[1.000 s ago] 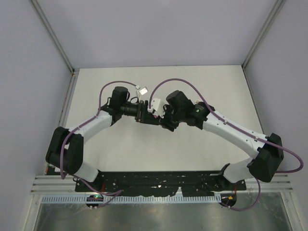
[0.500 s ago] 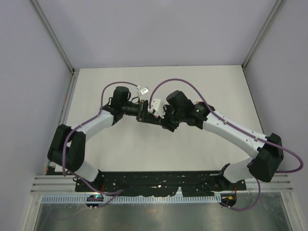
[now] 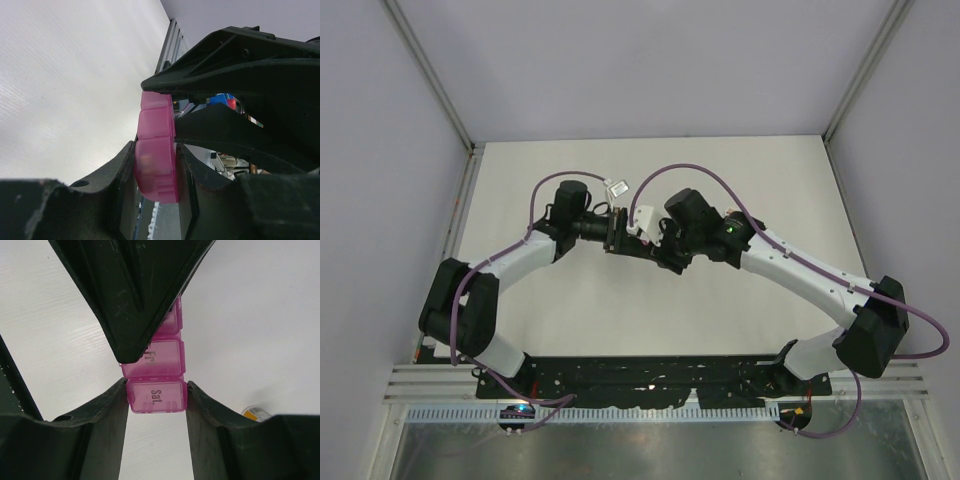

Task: Sort the pills into containers

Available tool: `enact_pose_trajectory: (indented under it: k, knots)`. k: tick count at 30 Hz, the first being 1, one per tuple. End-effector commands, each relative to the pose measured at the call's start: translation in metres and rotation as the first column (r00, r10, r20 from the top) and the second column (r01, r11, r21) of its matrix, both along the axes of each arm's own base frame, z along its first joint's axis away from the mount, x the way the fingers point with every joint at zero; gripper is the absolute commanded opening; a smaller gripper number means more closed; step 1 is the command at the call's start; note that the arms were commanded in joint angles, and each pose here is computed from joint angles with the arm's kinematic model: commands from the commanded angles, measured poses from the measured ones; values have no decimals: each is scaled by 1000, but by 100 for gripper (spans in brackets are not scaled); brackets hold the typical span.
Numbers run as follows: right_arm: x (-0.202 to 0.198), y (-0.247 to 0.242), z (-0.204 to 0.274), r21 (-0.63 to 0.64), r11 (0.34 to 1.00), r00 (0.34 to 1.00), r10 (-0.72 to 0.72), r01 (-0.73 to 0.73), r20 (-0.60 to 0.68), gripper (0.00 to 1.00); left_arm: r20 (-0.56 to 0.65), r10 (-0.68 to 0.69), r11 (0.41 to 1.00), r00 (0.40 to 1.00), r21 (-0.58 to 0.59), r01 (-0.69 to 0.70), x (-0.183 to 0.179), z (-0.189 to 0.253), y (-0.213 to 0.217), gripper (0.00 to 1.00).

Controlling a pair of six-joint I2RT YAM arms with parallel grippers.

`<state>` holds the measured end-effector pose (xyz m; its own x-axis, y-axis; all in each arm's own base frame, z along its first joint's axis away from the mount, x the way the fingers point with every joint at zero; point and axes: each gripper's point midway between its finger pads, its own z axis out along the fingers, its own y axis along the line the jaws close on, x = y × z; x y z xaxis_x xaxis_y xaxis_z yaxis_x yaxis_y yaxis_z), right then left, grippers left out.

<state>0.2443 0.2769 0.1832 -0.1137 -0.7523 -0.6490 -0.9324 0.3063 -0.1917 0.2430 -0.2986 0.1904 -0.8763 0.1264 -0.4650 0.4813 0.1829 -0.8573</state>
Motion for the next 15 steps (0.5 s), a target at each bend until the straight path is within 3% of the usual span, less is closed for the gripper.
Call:
enact_pose_trajectory:
  k: [1, 6, 10, 15]
  knots:
    - [8, 16, 35, 109, 994, 998, -8, 1, 61, 39, 58, -17, 999, 998, -37, 20, -1, 3, -3, 0]
    - [5, 15, 34, 111, 994, 999, -1, -5, 52, 59, 64, -21, 998, 998, -50, 24, -2, 6, -3, 0]
    - [3, 15, 35, 118, 993, 999, 6, -12, 50, 68, 67, -25, 998, 997, -56, 29, -4, 8, -3, 0]
    - [-2, 16, 36, 125, 992, 999, 22, -26, 38, 71, 71, -21, 998, 997, -62, 25, -3, 9, -1, 0]
